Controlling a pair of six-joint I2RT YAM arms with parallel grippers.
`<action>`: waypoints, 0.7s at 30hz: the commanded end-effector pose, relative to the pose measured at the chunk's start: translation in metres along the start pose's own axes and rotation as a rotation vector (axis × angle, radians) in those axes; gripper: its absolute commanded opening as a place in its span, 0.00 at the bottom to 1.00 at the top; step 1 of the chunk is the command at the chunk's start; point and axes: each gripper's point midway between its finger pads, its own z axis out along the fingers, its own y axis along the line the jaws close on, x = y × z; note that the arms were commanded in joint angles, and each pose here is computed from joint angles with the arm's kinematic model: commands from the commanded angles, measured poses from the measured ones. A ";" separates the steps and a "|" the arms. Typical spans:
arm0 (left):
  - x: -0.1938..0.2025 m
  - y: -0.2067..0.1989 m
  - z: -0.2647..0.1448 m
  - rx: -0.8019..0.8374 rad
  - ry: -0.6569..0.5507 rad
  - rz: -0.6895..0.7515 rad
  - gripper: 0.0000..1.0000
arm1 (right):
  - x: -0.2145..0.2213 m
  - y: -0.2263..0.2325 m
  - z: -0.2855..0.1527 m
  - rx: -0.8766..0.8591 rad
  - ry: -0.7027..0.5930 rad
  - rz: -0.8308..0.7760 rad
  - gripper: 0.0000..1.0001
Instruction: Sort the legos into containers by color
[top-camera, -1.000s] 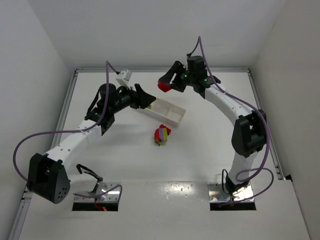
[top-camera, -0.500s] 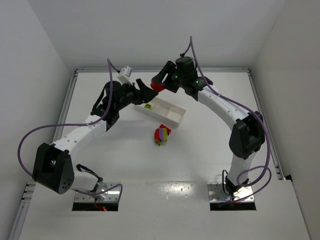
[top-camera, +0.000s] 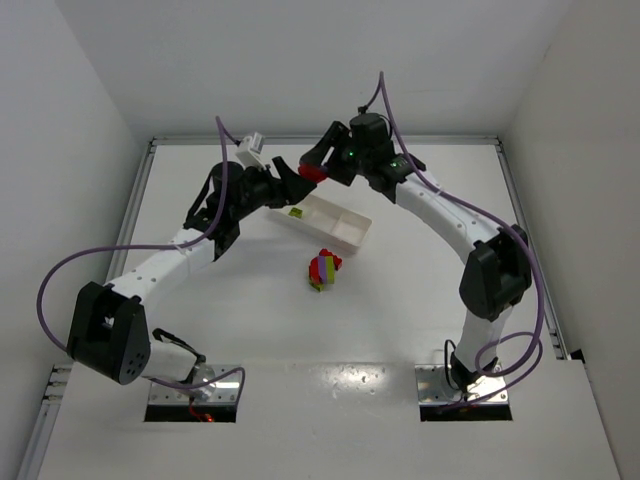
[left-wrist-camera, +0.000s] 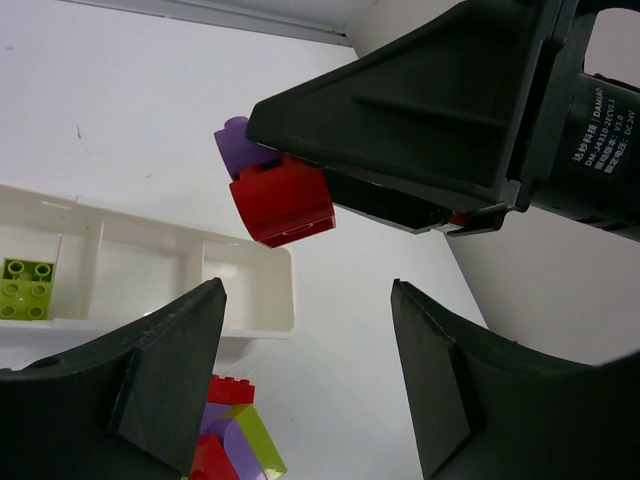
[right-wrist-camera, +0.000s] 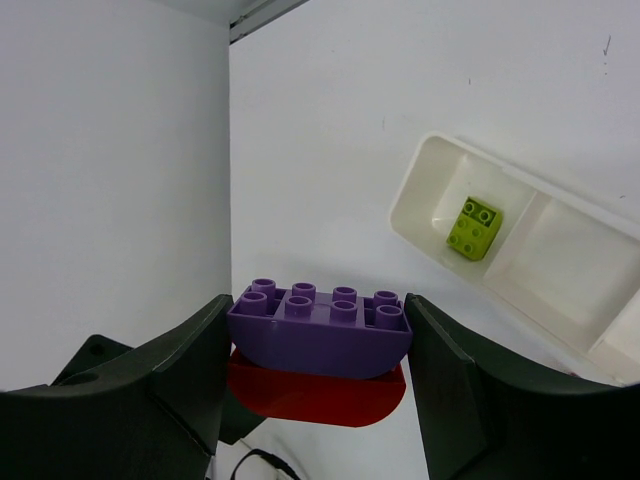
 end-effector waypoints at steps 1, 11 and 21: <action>-0.027 -0.019 0.001 0.063 -0.074 0.028 0.73 | -0.019 0.040 -0.024 -0.096 -0.061 0.000 0.00; -0.028 -0.016 0.004 0.054 -0.084 0.018 0.73 | -0.006 0.044 -0.029 -0.105 -0.035 0.003 0.00; -0.036 0.003 0.009 -0.002 -0.108 -0.017 0.69 | -0.002 0.047 -0.035 -0.111 -0.029 -0.010 0.00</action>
